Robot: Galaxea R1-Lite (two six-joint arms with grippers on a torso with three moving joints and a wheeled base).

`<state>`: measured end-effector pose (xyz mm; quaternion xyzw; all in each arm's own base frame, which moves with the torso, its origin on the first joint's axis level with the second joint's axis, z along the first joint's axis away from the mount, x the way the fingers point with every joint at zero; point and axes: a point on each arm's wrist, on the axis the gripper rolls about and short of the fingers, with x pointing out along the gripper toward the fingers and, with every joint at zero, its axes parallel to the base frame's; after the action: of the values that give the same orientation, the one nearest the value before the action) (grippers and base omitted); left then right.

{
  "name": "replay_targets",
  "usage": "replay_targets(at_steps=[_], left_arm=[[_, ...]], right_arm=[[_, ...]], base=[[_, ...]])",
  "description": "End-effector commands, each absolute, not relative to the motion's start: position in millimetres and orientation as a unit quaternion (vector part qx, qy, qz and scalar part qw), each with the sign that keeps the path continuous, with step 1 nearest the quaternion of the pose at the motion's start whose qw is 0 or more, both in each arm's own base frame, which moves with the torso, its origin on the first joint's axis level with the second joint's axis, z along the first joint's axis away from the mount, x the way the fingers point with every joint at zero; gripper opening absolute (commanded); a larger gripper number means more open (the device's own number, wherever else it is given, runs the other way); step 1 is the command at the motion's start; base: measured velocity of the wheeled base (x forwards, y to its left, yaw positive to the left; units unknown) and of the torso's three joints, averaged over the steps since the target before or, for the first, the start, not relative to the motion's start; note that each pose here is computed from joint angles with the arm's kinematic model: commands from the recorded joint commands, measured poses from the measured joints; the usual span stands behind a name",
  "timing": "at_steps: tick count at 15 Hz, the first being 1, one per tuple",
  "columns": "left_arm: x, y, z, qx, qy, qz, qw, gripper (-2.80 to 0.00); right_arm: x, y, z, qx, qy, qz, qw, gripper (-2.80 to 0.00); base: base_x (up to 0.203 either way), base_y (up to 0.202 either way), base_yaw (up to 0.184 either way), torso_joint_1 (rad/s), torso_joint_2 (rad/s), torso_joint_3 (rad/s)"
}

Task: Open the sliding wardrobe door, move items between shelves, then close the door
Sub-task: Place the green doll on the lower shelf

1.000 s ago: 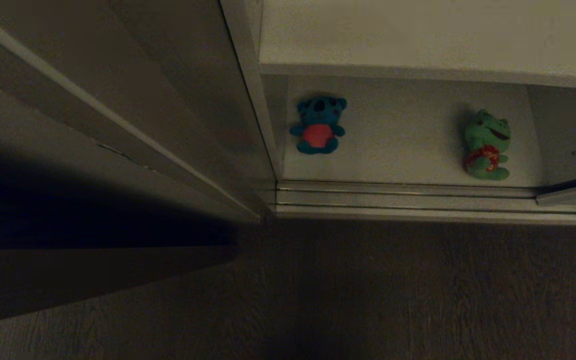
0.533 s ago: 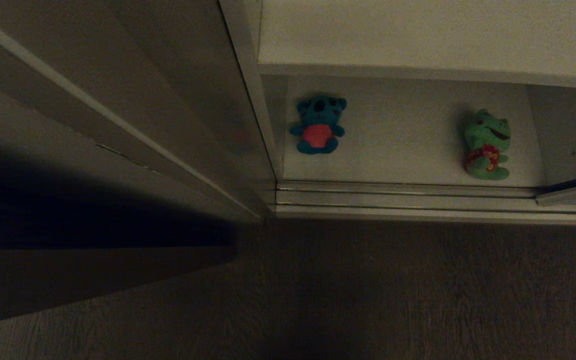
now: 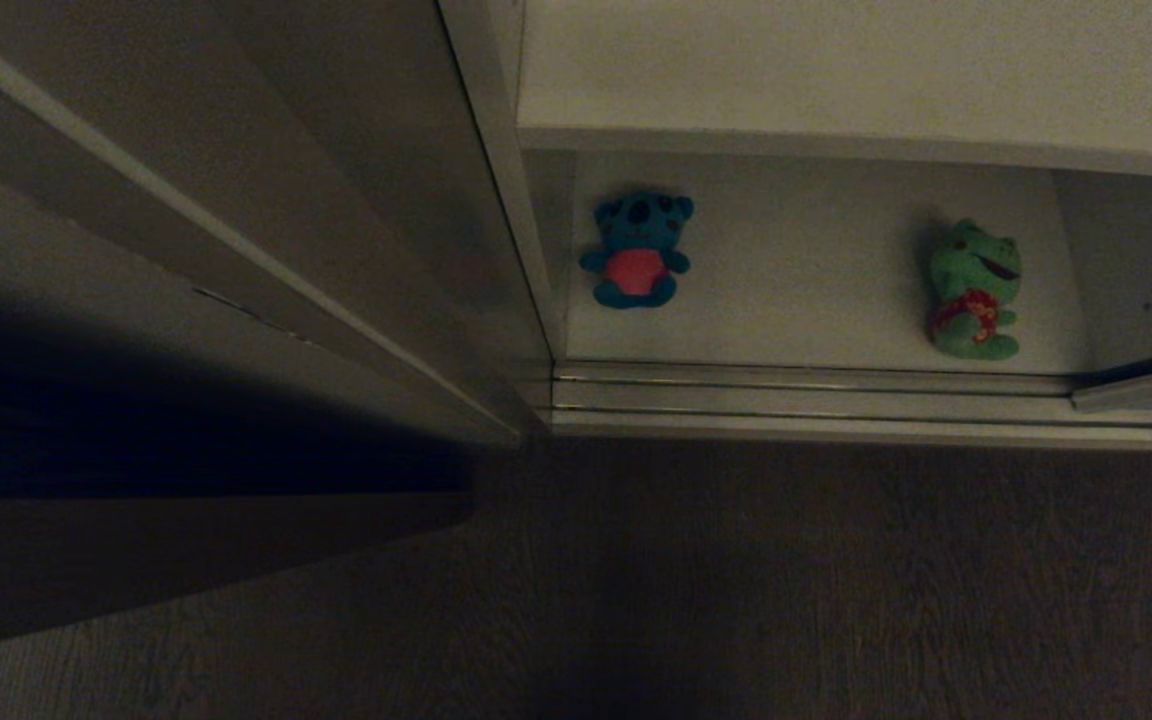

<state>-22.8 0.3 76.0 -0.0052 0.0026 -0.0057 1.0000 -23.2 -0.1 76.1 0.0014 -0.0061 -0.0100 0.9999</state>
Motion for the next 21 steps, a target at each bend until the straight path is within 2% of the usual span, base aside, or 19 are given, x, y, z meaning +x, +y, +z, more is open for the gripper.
replay_targets(at_steps=[1, 6, 21], left_arm=[[-22.8, 0.3, 75.9, -0.005, 0.002, -0.006, 1.0, -2.8], [-22.7, 0.3, 76.3, -0.006, -0.001, -0.005, 1.0, -2.8], [-22.8, 0.3, 76.4, -0.006, 0.0, -0.006, 1.0, -2.8]], right_arm=[[-22.7, -0.2, 75.8, 0.002, -0.003, -0.01, 1.0, -2.8], [-22.7, -0.2, 75.8, 0.002, -0.003, -0.01, 1.0, -2.8], [-22.7, -0.1, 75.8, 0.002, -0.003, -0.009, 1.0, -2.8]], base=[[0.0, 0.0, 0.0, 0.0, 0.0, 0.0], [0.0, 0.0, 0.0, 0.001, 0.0, 0.04], [0.0, 0.0, 0.0, 0.001, 0.0, 0.198]])
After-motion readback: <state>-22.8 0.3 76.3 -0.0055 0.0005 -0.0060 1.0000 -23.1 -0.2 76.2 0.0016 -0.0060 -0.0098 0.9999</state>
